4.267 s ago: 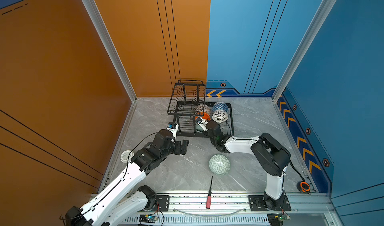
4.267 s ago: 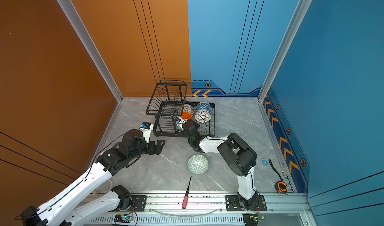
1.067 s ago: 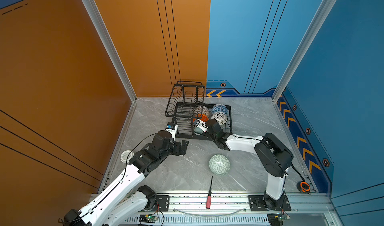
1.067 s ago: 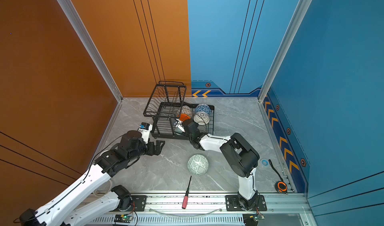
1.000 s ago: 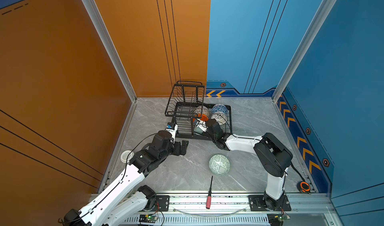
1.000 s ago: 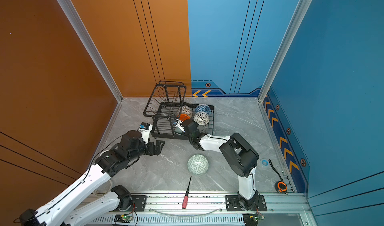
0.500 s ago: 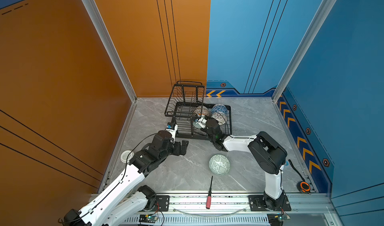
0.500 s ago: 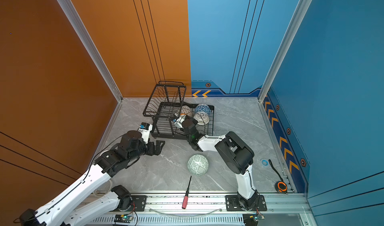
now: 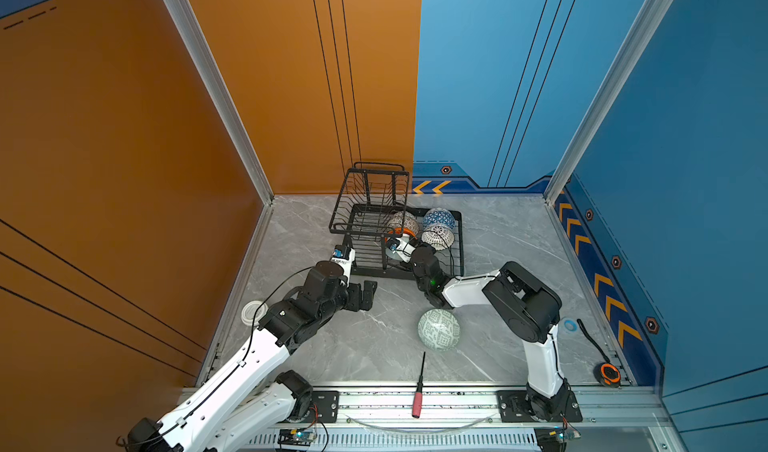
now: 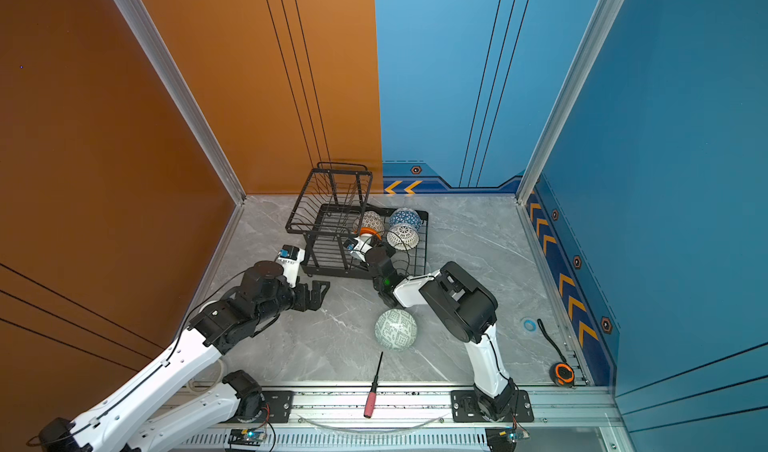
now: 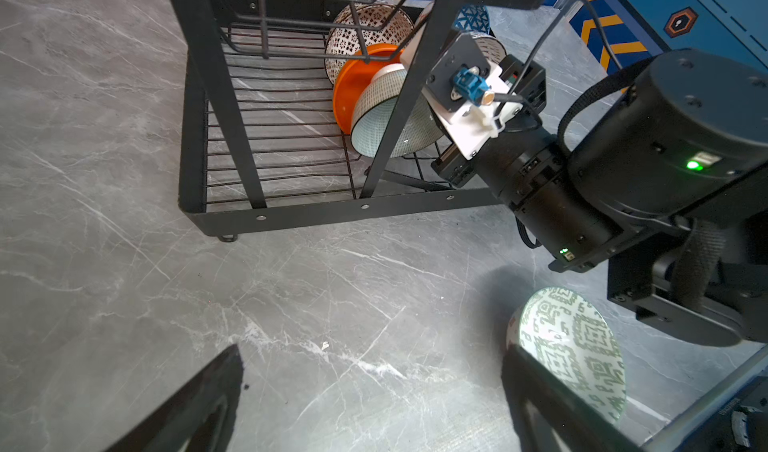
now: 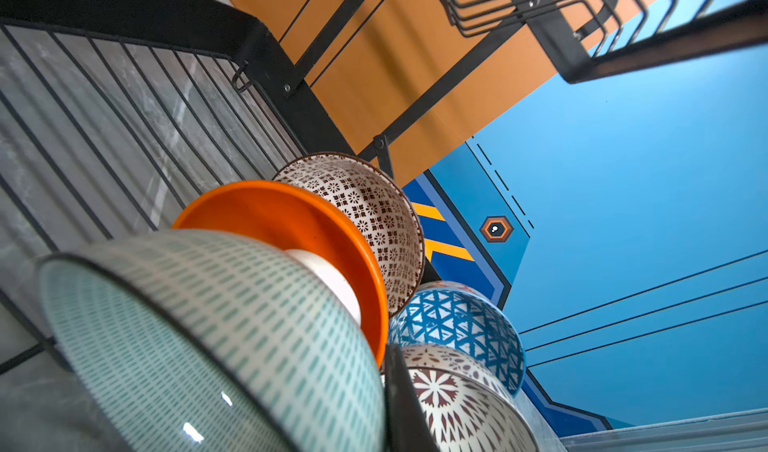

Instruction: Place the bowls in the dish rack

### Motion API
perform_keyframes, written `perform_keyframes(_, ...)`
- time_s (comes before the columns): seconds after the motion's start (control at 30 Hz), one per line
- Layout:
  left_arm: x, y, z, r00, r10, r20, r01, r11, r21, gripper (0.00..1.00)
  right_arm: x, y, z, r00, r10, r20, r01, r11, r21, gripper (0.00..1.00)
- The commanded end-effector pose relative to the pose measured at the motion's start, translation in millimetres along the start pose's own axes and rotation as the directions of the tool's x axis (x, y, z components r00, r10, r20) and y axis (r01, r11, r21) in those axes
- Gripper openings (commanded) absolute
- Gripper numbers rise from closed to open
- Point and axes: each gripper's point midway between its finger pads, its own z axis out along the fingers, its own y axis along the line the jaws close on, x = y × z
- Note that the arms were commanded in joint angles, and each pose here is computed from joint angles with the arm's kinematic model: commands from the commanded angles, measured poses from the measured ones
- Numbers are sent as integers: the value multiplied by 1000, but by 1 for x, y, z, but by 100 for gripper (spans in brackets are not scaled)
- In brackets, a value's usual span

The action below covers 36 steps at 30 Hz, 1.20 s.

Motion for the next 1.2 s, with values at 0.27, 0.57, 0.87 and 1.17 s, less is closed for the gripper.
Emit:
perform_keyframes(0.27,3,0,-1,1000,-6,-5,6,1000,9,98,5,13,-8,998,62,33,-59,995,-83,0)
perform_keyframes(0.57,3,0,-3,1000,-4,0,4,1000,10,98,13,25,-8,999,46,0,-45,989,-141,4)
perform_keyframes(0.87,6,1,-2,1000,-4,-4,4,1000,4,98,12,27,-5,1000,5,-4,-6,992,-122,11)
perform_keyframes(1.17,7,2,-2,1000,-6,-3,6,1000,2,98,7,24,-5,1000,7,6,-7,993,-122,19)
